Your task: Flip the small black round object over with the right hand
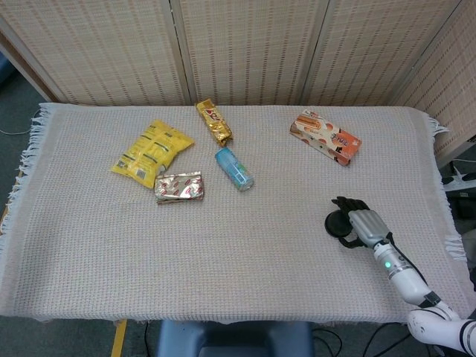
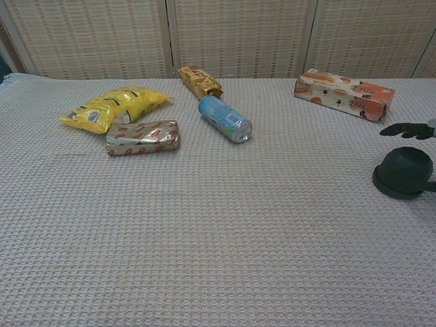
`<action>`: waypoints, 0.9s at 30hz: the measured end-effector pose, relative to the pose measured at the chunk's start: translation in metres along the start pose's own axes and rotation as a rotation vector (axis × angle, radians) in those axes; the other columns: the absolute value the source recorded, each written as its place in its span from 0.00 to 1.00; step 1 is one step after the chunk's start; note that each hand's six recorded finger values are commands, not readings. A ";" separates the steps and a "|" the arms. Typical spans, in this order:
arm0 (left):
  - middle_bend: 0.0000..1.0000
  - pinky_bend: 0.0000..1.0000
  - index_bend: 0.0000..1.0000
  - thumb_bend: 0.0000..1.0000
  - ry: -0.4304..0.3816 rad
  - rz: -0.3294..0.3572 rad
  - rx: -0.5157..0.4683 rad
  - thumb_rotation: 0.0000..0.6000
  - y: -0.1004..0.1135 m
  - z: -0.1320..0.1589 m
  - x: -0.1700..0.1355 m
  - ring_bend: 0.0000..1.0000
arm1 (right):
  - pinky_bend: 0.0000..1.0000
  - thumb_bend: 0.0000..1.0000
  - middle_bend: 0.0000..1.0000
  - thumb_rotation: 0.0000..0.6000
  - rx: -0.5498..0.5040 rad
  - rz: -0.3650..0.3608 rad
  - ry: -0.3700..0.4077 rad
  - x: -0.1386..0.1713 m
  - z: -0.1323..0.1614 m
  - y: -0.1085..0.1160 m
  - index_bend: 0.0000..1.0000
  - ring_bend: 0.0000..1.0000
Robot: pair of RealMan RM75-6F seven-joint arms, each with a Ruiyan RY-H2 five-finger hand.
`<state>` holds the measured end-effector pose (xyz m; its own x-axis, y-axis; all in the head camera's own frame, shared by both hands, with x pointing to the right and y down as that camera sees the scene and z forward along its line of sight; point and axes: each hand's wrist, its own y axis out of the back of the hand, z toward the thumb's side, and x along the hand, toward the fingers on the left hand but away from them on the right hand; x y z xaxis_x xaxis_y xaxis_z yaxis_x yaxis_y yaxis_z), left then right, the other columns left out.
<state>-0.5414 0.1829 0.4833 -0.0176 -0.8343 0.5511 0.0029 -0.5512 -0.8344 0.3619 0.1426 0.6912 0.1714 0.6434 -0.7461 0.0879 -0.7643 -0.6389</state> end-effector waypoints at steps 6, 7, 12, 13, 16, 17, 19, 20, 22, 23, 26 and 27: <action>0.00 0.22 0.19 0.44 0.001 0.002 -0.001 1.00 0.000 0.000 0.000 0.00 | 0.26 0.24 0.05 1.00 0.029 -0.080 -0.015 0.004 0.000 0.007 0.11 0.03; 0.00 0.22 0.19 0.44 0.001 0.002 0.000 1.00 0.000 0.000 0.000 0.00 | 0.27 0.24 0.06 1.00 0.031 -0.085 -0.020 0.004 0.000 0.007 0.11 0.04; 0.00 0.23 0.19 0.44 0.000 0.001 0.001 1.00 0.000 0.000 0.000 0.00 | 0.30 0.24 0.08 1.00 0.034 -0.082 -0.039 0.002 -0.002 0.004 0.13 0.07; 0.00 0.22 0.19 0.44 0.000 0.001 0.001 1.00 0.000 0.000 0.000 0.00 | 0.31 0.24 0.09 1.00 0.034 -0.078 -0.041 0.001 -0.002 0.003 0.13 0.08; 0.00 0.22 0.19 0.44 0.000 0.002 0.000 1.00 0.000 0.000 0.000 0.00 | 0.37 0.24 0.13 1.00 0.035 -0.071 -0.042 0.000 -0.002 0.001 0.16 0.14; 0.00 0.22 0.19 0.44 0.000 0.002 -0.001 1.00 0.000 0.000 0.000 0.00 | 0.40 0.24 0.16 1.00 0.034 -0.070 -0.042 -0.001 -0.001 0.001 0.18 0.16; 0.00 0.22 0.19 0.44 0.000 0.003 0.000 1.00 0.000 0.000 0.000 0.00 | 0.45 0.24 0.20 1.00 0.032 -0.069 -0.042 -0.001 -0.001 0.000 0.22 0.21; 0.00 0.22 0.19 0.44 0.000 0.003 -0.001 1.00 0.000 0.000 0.000 0.00 | 0.48 0.24 0.22 1.00 0.032 -0.070 -0.043 -0.001 -0.001 0.000 0.24 0.24; 0.00 0.22 0.19 0.44 -0.001 0.002 -0.001 1.00 0.000 0.000 0.000 0.00 | 0.52 0.24 0.25 1.00 0.033 -0.072 -0.044 -0.001 -0.001 0.000 0.28 0.29; 0.00 0.22 0.19 0.44 -0.001 0.002 0.000 1.00 0.000 0.000 0.000 0.00 | 0.54 0.24 0.28 1.00 0.033 -0.074 -0.045 -0.002 -0.001 0.001 0.31 0.31; 0.00 0.22 0.18 0.44 -0.001 0.002 0.000 1.00 0.000 0.000 -0.001 0.00 | 0.61 0.24 0.35 1.00 0.033 -0.083 -0.046 -0.002 -0.001 0.002 0.39 0.39; 0.00 0.22 0.18 0.44 0.000 0.002 0.000 1.00 0.000 0.000 -0.001 0.00 | 0.63 0.24 0.37 1.00 0.034 -0.085 -0.046 -0.002 -0.001 0.002 0.41 0.42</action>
<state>-0.5414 0.1832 0.4827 -0.0173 -0.8356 0.5491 0.0029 -0.5492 -0.8357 0.3631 0.1398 0.6914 0.1191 0.7079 -0.6962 0.0669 -0.7053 -0.7057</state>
